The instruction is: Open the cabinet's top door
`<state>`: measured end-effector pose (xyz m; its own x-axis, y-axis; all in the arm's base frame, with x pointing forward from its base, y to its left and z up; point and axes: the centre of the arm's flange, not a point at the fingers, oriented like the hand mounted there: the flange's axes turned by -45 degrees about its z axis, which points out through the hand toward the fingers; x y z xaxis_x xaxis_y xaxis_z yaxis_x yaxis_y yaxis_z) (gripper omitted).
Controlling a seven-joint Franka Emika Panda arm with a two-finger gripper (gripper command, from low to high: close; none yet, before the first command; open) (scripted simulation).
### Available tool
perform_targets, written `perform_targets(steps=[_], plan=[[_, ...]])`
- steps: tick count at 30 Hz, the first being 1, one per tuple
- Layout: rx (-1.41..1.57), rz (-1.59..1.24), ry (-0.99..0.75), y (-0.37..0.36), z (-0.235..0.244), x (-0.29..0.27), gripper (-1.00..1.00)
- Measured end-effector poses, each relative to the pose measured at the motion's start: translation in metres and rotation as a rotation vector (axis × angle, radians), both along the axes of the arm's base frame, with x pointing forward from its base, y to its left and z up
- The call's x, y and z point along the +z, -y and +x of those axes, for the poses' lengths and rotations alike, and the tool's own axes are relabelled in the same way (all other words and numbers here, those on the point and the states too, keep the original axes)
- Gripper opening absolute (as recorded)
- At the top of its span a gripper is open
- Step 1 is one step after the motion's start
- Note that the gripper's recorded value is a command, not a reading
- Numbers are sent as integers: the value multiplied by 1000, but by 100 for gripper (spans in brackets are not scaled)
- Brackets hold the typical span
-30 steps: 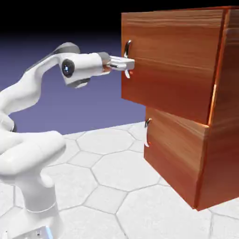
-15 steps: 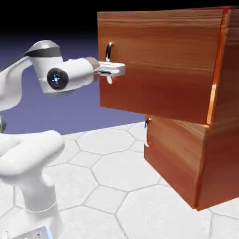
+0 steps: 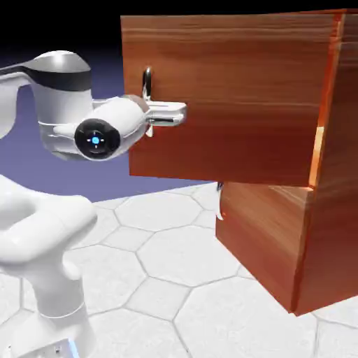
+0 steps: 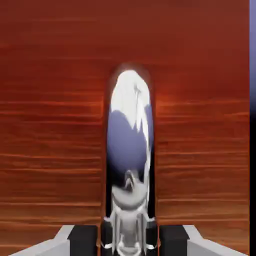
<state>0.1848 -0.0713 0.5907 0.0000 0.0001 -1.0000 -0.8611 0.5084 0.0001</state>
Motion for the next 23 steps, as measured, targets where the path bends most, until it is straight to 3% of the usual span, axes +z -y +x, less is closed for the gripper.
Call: perform_targets(steps=[23], plan=[[481, 0, 0, 195, 14, 0, -100]])
